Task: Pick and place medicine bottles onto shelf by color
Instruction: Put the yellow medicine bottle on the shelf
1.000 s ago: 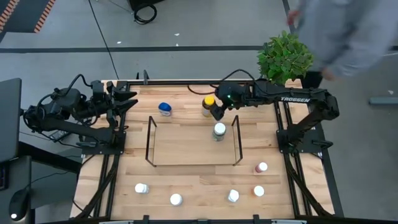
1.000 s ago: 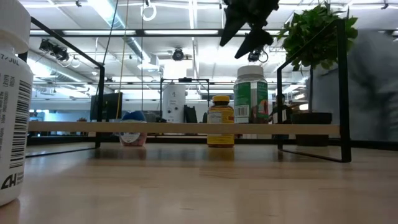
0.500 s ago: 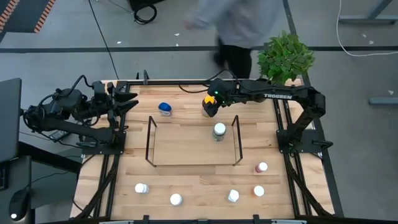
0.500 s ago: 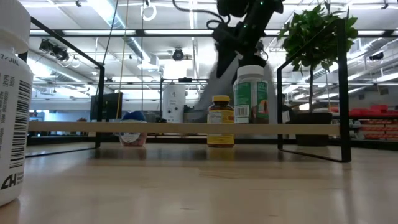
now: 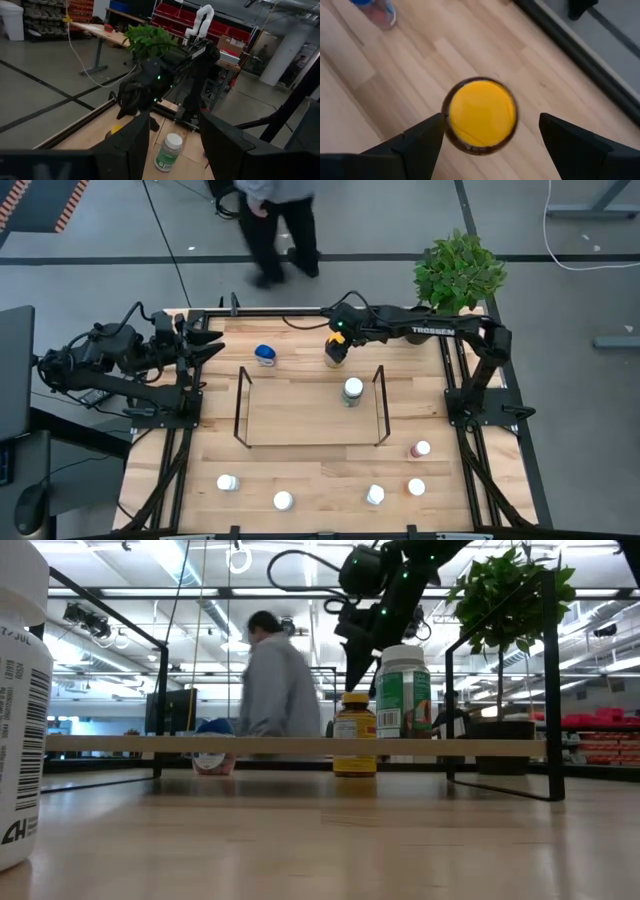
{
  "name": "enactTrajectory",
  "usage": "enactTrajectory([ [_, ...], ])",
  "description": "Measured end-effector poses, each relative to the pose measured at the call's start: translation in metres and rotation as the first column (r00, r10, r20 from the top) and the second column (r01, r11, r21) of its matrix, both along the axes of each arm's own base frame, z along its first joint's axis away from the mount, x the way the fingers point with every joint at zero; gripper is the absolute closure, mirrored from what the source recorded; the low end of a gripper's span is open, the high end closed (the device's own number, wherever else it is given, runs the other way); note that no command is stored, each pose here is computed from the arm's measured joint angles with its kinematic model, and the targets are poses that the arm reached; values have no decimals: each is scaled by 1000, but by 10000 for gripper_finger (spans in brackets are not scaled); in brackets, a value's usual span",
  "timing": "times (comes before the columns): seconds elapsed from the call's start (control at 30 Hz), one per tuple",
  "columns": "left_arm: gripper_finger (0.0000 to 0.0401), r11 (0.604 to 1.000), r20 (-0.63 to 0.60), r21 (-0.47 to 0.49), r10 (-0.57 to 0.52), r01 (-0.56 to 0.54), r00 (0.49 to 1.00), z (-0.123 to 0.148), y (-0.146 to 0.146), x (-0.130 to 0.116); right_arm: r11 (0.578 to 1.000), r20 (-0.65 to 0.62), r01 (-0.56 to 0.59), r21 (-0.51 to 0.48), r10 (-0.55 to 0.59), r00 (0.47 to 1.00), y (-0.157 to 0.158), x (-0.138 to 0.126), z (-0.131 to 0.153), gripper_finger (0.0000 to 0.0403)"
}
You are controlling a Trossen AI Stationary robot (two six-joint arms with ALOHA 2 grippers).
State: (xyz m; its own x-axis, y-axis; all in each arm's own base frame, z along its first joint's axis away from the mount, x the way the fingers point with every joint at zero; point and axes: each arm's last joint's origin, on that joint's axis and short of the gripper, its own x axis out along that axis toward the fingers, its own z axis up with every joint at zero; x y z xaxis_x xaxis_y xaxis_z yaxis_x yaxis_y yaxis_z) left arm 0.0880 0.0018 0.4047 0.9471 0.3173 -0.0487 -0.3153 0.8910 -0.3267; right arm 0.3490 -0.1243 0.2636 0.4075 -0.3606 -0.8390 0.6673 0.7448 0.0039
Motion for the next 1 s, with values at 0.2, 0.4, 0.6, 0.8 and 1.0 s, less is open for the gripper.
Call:
enactTrajectory([
  [0.2, 218, 1000, -9, 1, 0, 0, 1000, -1, 0, 2, 1000, -3, 0, -4, 0, 1000, -1, 5, -7, 73],
  [0.4, 220, 1000, -13, 2, 0, 0, 1000, -1, 0, 2, 1000, -6, -2, -14, 2, 1000, -2, 6, -9, 73],
  [0.6, 222, 1000, -15, 2, 0, 0, 1000, -1, 0, 2, 1000, -11, -5, -17, 5, 1000, -2, 7, -10, 98],
  [0.8, 223, 1000, -15, 2, 0, 0, 1000, -1, 0, 2, 999, -17, -29, -18, 29, 999, -2, 7, -10, 174],
  [1.0, 223, 1000, -15, 2, 0, 0, 1000, -1, 0, 2, 998, 3, -57, 16, 57, 998, 0, 7, -8, 191],
])
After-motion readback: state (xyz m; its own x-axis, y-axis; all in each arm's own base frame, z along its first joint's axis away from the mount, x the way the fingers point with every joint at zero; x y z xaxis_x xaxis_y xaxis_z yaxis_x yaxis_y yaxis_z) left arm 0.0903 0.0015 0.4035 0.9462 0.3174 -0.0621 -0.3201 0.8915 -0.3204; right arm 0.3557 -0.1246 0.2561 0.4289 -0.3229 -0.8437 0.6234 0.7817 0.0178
